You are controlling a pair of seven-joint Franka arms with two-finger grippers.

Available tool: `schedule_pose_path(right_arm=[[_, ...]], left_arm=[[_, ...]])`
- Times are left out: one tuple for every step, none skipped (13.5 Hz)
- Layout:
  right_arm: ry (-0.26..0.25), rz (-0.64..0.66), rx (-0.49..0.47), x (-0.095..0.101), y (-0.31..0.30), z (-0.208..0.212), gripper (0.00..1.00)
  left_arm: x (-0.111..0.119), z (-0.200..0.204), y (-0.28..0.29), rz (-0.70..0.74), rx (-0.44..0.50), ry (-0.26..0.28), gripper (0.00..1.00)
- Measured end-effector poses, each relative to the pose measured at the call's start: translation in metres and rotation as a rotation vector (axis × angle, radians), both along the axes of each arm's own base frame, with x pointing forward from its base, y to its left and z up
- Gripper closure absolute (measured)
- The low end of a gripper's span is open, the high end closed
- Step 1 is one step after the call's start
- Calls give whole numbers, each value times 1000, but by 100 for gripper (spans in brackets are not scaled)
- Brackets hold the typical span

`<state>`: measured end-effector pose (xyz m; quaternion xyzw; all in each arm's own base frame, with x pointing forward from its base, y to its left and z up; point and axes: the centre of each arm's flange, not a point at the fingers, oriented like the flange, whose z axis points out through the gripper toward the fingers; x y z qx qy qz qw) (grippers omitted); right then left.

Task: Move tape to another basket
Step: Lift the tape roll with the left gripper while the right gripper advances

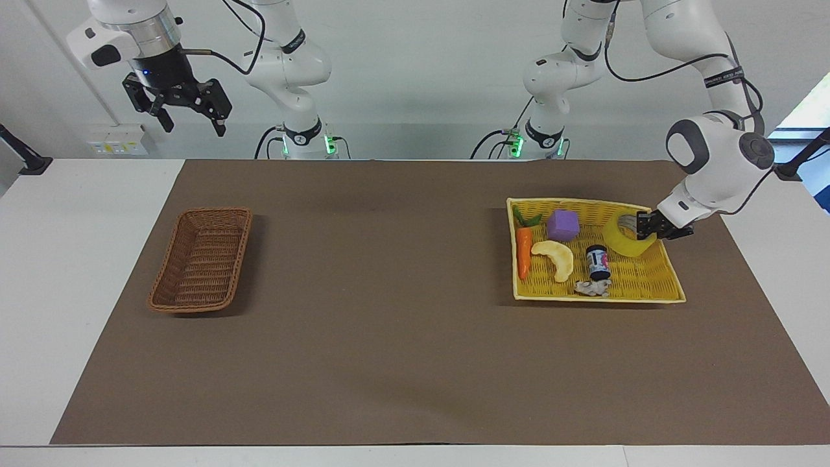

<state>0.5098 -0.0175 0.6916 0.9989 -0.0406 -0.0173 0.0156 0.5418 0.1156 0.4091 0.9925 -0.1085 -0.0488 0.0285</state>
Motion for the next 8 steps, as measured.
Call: schedule_pose_path(right_arm=[[4, 5, 16, -1, 3, -1, 0], [10, 9, 34, -3, 5, -4, 0], [18, 13, 54, -4, 8, -7, 0], [26, 20, 72, -5, 12, -11, 0], [29, 33, 83, -4, 20, -14, 0], [21, 52, 87, -1, 30, -18, 0], [3, 76, 93, 3, 43, -24, 0], [-21, 105, 109, 9, 61, -33, 0]], left_arm=[[3, 14, 0, 20, 9, 0, 78], [6, 27, -1, 40, 23, 8, 78], [8, 43, -3, 67, 39, 19, 78], [10, 57, -7, 94, 47, 28, 78], [12, 70, -14, 116, 52, 36, 78], [14, 80, -23, 137, 56, 43, 78], [15, 87, -36, 161, 63, 48, 78], [18, 91, -55, 189, 72, 53, 78]])
